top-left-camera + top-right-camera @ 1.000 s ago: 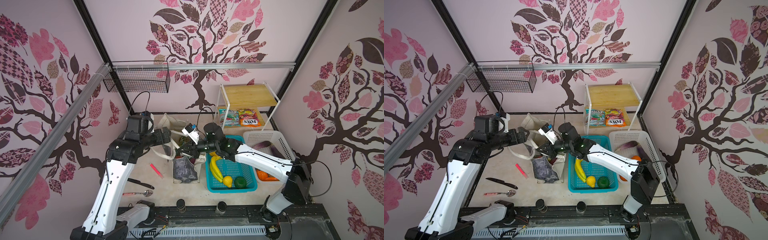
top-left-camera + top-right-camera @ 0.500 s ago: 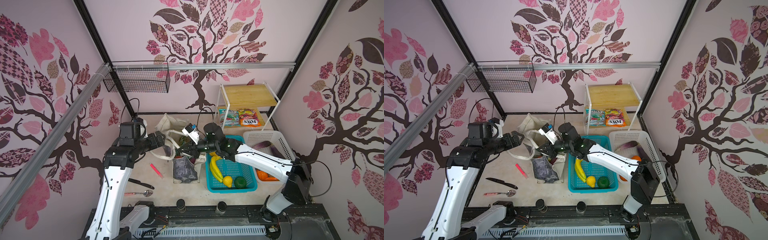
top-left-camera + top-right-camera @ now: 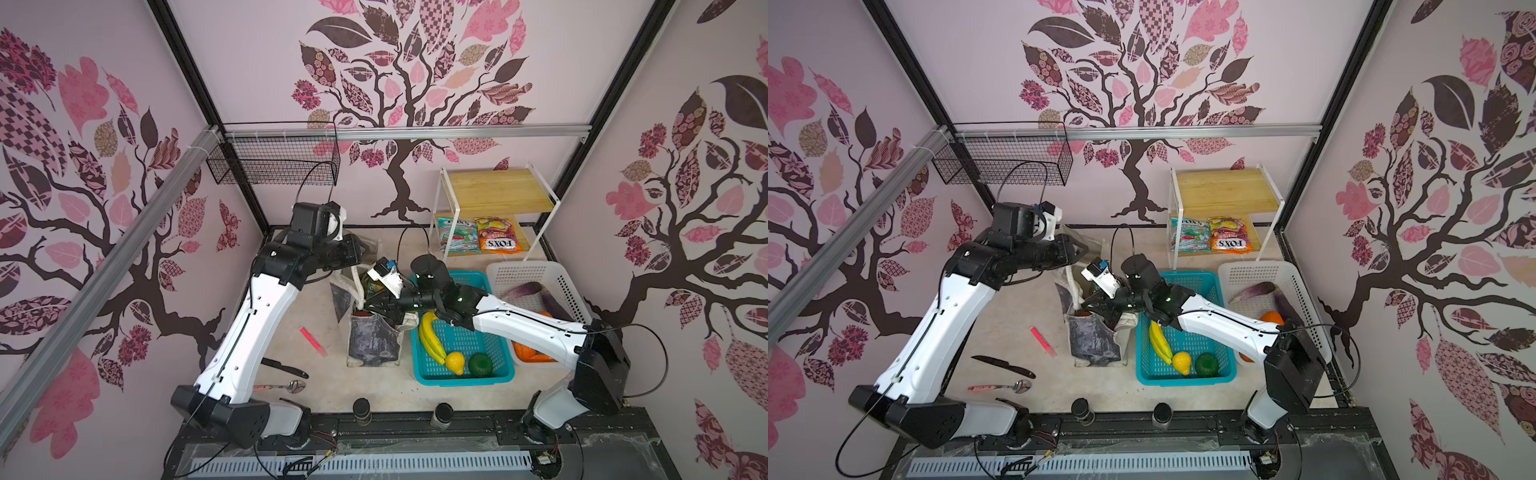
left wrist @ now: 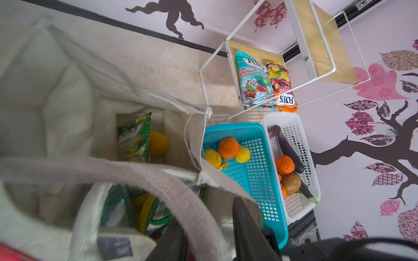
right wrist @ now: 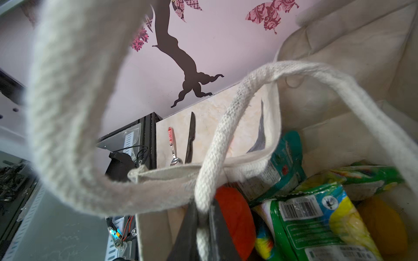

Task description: Place the food into the grocery bag and tie it

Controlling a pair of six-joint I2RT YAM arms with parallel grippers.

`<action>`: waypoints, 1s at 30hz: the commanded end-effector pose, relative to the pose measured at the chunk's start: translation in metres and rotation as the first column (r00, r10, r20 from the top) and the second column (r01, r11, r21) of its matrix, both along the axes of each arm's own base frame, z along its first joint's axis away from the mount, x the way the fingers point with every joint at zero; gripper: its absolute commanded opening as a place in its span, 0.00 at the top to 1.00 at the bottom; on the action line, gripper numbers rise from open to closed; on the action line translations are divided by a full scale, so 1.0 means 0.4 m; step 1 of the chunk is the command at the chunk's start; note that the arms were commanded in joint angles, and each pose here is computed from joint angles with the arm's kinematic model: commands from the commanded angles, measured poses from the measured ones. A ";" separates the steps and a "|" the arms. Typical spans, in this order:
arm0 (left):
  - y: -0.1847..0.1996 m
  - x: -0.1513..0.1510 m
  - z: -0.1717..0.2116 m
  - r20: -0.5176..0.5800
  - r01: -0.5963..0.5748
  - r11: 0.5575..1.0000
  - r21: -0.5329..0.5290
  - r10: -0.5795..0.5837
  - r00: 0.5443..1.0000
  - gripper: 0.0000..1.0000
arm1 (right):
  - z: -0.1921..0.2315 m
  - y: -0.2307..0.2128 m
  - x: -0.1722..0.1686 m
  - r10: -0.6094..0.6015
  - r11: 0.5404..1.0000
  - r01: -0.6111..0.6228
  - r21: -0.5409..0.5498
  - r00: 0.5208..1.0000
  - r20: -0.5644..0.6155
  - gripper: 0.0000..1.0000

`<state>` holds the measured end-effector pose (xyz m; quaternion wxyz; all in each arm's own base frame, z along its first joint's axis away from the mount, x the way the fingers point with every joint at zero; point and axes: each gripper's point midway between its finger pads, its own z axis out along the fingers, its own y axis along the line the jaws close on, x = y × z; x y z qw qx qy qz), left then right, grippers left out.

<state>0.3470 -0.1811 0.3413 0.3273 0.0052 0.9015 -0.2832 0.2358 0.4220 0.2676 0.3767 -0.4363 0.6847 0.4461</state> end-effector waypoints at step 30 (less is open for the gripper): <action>-0.098 0.089 -0.032 -0.008 0.109 0.863 0.494 -0.120 0.993 0.02 | 0.141 -0.133 0.004 -0.072 0.934 -0.009 0.358 0.974 0.213 1.00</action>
